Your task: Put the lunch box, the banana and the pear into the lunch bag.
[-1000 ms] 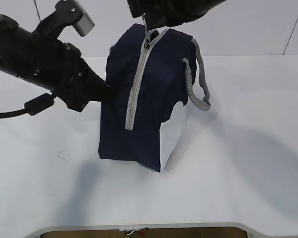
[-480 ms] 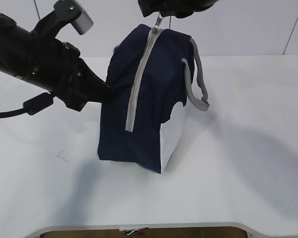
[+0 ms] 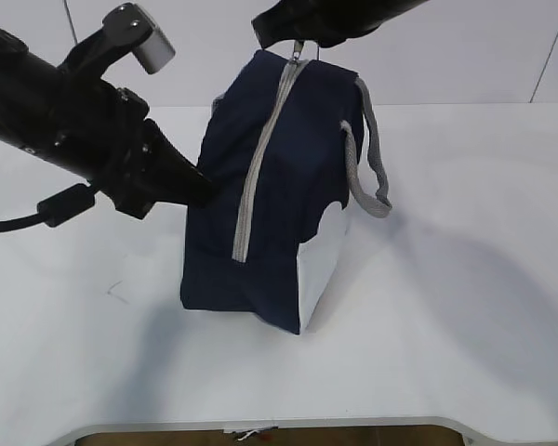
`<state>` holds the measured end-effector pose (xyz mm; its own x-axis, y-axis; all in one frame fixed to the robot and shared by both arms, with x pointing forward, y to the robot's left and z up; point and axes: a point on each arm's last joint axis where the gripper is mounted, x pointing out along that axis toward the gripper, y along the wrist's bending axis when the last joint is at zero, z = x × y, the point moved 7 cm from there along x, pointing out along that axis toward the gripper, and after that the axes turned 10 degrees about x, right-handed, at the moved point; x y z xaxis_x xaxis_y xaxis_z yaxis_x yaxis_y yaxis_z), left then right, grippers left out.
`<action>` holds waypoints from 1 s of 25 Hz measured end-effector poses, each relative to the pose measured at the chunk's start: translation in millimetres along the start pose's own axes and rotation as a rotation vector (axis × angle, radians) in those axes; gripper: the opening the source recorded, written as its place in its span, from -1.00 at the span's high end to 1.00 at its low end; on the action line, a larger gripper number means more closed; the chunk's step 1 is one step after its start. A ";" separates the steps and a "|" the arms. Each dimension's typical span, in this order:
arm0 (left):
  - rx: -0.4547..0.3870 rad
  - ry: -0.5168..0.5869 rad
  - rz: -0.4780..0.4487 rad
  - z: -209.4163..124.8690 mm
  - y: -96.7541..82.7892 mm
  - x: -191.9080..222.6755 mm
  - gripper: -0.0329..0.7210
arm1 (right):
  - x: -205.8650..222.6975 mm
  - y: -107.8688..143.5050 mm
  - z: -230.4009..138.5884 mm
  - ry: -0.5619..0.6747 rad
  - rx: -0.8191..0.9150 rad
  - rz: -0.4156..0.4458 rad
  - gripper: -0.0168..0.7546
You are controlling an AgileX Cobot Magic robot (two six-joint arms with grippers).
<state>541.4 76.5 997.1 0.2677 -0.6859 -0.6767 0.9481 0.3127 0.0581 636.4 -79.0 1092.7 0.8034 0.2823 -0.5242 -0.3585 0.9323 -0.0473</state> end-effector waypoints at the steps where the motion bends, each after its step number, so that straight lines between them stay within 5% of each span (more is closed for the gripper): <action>1: 0.002 0.005 -0.002 -0.8 -0.3 0.0 0.92 | 1.2 -2.0 2.7 -0.008 0.011 -0.004 0.92; 9: 0.003 0.018 -0.002 -2.7 -0.5 -0.5 0.92 | 24.6 -30.4 13.1 -0.020 0.100 -0.054 0.92; 25: 0.000 0.025 -0.011 -3.8 -1.9 -0.5 0.92 | 85.8 -40.9 11.7 -0.004 0.155 -0.081 0.92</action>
<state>538.7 78.8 994.5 0.2529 -0.6726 -0.6955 0.9509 0.3053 0.0504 725.6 -90.3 1059.6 0.8289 0.2056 -0.5202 -0.2155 0.9756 0.0423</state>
